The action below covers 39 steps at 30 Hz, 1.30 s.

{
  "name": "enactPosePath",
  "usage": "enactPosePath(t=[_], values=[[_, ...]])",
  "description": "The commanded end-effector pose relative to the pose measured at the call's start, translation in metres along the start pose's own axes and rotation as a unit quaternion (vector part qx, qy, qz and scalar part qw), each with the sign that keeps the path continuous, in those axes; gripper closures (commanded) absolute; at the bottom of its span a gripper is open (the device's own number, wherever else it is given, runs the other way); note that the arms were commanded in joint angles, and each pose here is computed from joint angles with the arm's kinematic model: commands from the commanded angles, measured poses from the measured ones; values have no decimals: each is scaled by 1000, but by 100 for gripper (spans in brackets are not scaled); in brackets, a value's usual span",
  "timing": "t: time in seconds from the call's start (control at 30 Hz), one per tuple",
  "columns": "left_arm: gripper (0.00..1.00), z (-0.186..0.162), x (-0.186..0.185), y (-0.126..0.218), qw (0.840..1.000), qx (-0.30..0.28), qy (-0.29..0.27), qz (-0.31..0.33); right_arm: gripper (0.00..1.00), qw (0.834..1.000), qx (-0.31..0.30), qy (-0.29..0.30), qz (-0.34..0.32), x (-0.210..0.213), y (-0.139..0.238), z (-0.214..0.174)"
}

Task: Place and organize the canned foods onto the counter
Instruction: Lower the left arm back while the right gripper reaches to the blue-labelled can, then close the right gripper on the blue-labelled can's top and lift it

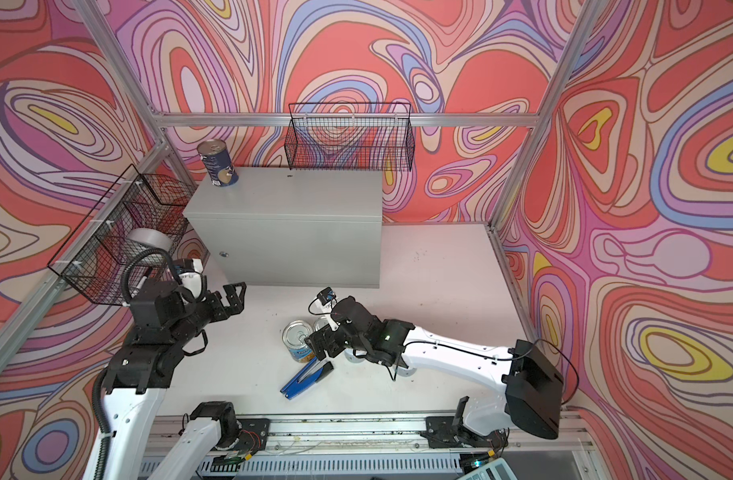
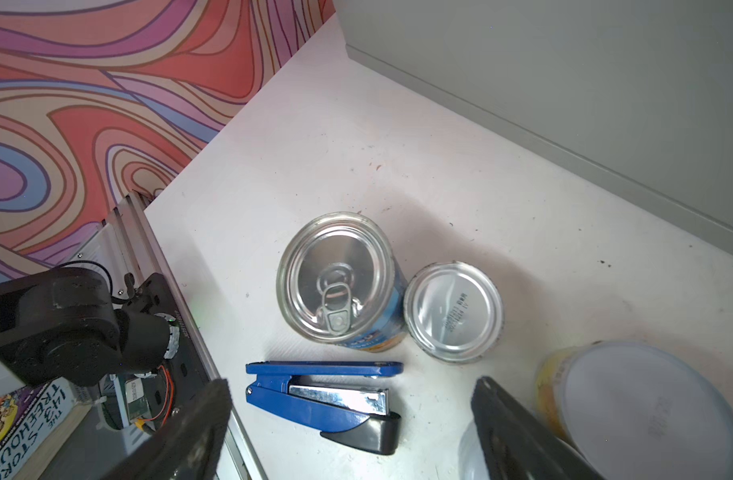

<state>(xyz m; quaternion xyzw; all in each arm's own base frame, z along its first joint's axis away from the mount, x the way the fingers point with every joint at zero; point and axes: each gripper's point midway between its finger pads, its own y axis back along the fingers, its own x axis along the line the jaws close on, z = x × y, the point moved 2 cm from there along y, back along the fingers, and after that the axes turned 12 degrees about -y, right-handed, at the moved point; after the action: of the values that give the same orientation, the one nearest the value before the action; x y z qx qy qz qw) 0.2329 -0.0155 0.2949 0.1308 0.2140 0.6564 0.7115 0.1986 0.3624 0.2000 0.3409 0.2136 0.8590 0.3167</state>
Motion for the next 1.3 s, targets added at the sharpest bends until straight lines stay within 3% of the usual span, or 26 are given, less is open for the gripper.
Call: enactPosePath(t=[0.0, 0.17, 0.4, 0.53, 0.67, 1.03, 1.27], values=[[0, -42, 2, 1, 998, 58, 4, 2, 6, 999, -18, 17, -23, 5, -8, 8], [0, -60, 3, -2, 998, 70, 2, -1, 3, 999, -9, 30, -14, 18, -21, 7], [0, -55, -11, -2, 998, 39, -24, -52, 2, 999, 2, 28, -25, 23, -35, 5], [0, -57, -12, 1, 996, 62, -41, -54, 2, 999, 20, 23, -40, 25, -47, -1], [0, -59, -9, 4, 996, 71, -41, -41, 2, 997, 28, 35, -58, 34, -60, -12], [0, -56, 10, 22, 999, 9, -26, 26, 1, 997, 37, 44, -53, 52, -71, -21], [0, -58, 12, 18, 999, 23, -25, 29, 2, 996, 52, 43, -64, 47, -87, -32]])
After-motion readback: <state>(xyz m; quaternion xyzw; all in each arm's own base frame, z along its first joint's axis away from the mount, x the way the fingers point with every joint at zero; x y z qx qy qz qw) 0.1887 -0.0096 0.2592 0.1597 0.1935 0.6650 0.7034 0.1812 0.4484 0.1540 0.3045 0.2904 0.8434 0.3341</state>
